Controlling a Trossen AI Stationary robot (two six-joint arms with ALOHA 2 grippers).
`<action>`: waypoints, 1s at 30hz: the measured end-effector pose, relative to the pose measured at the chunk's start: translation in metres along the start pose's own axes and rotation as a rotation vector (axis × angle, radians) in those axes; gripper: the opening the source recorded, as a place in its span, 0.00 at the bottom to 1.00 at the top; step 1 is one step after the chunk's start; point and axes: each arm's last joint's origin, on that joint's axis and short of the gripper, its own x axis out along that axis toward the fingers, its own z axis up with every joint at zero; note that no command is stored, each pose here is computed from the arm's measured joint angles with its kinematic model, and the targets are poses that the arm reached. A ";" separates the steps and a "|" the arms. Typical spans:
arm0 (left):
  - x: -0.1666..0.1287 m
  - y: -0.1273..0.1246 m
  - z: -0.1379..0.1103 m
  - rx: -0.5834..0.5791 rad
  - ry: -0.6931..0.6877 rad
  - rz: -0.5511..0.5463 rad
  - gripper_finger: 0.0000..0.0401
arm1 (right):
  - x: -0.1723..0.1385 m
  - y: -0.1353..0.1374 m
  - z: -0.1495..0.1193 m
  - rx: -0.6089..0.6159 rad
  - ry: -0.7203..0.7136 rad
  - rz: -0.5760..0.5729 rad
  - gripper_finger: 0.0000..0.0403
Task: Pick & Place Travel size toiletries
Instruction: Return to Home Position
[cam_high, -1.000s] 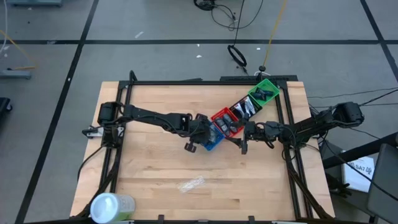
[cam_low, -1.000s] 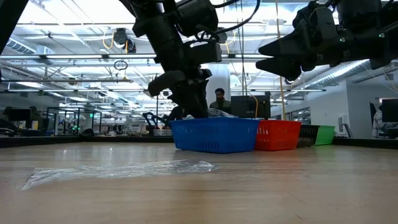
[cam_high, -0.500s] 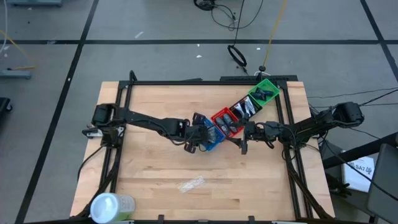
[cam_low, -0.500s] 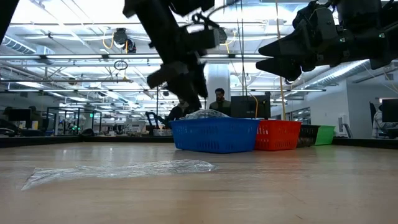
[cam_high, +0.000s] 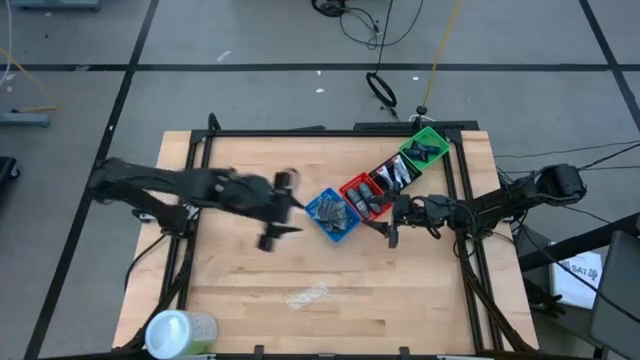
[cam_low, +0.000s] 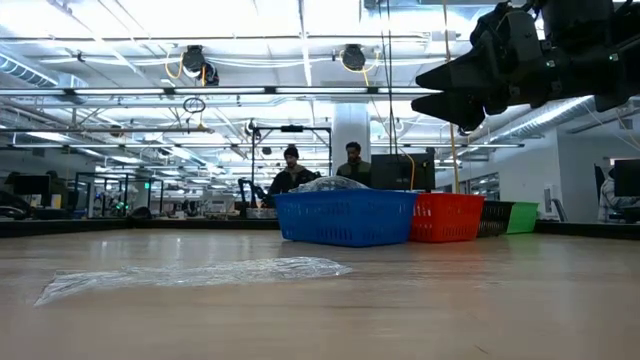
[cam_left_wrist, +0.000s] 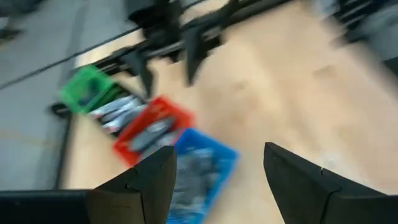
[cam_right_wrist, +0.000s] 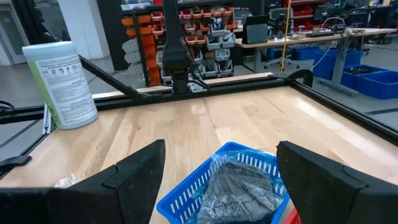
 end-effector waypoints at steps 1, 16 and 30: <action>-0.015 0.002 0.000 -0.023 -0.027 -0.053 0.59 | -0.001 0.000 0.001 0.001 -0.003 0.000 0.73; -0.109 -0.026 -0.107 -0.167 -0.340 -0.177 0.59 | -0.052 -0.007 0.037 0.092 -0.033 0.007 0.73; -0.102 -0.051 -0.189 -0.264 -0.510 -0.156 0.59 | -0.094 -0.009 0.043 0.076 -0.028 0.214 0.73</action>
